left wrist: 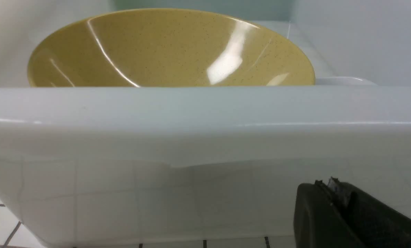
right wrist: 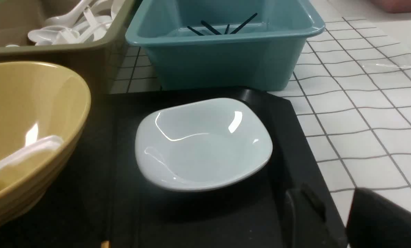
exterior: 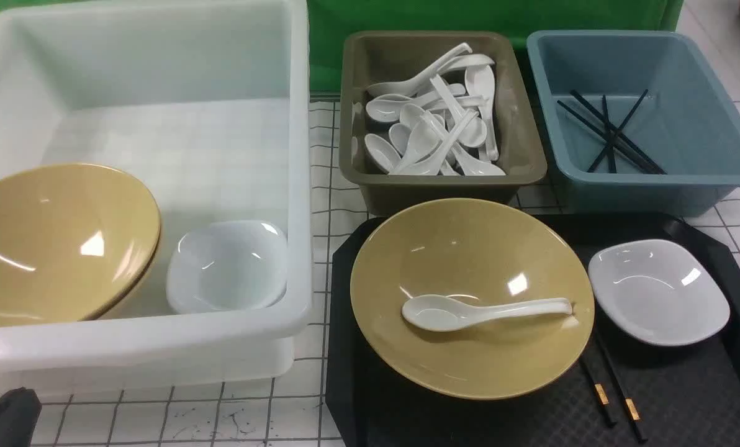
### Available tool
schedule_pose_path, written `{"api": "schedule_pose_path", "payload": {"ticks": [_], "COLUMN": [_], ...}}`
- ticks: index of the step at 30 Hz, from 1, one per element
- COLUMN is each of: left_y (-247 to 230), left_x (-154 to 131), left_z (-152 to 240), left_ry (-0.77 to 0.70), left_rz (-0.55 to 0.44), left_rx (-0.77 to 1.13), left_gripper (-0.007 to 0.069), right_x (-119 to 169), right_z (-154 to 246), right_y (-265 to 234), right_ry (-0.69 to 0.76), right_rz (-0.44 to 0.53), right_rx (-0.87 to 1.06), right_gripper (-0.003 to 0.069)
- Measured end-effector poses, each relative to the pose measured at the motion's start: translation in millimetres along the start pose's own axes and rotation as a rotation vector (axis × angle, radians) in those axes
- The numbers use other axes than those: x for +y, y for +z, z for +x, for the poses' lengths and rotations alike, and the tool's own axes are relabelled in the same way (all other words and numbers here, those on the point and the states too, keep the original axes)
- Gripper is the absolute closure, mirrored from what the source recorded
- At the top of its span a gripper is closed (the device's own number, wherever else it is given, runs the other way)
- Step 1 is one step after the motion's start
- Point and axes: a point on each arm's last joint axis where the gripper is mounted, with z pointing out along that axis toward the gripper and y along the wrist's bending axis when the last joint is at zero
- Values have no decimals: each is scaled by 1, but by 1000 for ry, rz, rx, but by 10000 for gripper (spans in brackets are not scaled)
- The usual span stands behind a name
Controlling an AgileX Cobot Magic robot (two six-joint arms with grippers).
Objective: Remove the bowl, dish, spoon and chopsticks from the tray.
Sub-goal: Use the left arm to grab the soup spoon in the middle
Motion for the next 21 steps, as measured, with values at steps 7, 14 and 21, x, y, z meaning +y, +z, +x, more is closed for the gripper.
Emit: {"api": "schedule_pose_path", "payload": {"ticks": [7, 14, 21], "left_y": [0, 0, 0], "left_x": [0, 0, 0], "left_z": [0, 0, -1], "left_ry": [0, 0, 8], "left_rz": [0, 0, -2], "left_rx": [0, 0, -8], "left_gripper": [631, 631, 631], "right_x": [0, 0, 0], "right_z": [0, 0, 0], "right_y": [0, 0, 0], "right_ry": [0, 0, 0], "right_rz": [0, 0, 0], "right_rx": [0, 0, 0], "right_gripper": [423, 423, 423]}}
